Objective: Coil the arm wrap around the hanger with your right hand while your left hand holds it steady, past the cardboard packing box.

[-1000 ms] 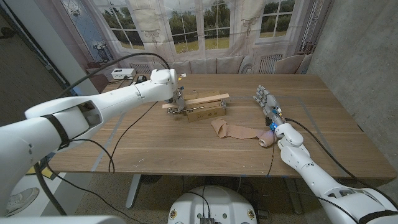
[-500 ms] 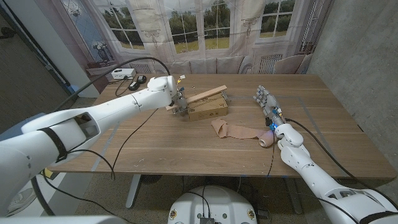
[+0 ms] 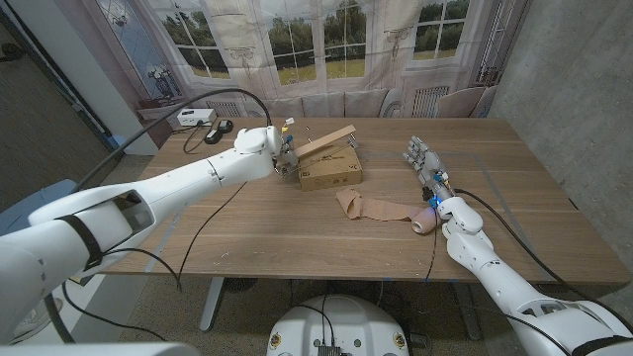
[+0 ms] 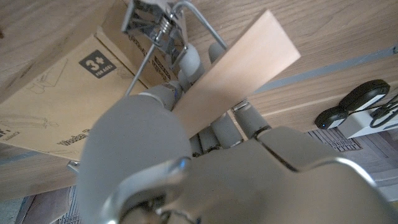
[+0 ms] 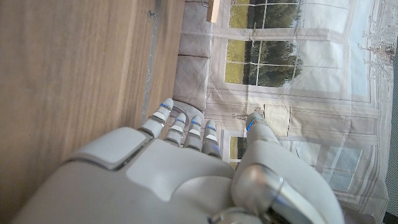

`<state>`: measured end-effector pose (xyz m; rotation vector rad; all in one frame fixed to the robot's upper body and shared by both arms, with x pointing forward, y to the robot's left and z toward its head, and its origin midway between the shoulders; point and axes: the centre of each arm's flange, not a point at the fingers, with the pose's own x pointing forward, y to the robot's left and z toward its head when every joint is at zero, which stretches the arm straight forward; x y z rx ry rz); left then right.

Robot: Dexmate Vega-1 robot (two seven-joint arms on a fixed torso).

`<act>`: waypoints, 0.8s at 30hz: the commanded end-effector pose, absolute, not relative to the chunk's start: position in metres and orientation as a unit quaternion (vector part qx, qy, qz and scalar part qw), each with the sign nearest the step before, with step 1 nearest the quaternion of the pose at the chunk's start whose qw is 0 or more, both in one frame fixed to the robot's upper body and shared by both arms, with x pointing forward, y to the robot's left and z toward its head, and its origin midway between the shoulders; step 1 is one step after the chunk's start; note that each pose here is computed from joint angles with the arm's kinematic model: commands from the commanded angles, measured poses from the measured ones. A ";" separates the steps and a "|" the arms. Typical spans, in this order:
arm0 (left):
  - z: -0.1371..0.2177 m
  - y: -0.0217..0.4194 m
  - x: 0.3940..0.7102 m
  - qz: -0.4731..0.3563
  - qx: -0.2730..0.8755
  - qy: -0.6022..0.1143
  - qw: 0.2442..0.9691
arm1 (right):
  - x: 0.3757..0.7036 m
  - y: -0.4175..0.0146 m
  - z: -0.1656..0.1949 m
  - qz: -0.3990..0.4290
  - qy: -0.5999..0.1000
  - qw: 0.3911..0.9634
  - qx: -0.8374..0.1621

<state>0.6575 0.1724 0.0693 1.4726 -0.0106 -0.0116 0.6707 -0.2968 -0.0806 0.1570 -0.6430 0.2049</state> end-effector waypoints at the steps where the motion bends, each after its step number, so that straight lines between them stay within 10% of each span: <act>1: 0.072 0.169 0.644 0.030 0.683 -0.052 0.728 | 0.671 -0.296 -0.079 0.104 -0.317 0.940 0.076; 24: 0.071 0.160 0.605 0.123 0.723 -0.209 0.647 | 0.656 -0.290 -0.083 0.091 -0.322 0.940 0.066</act>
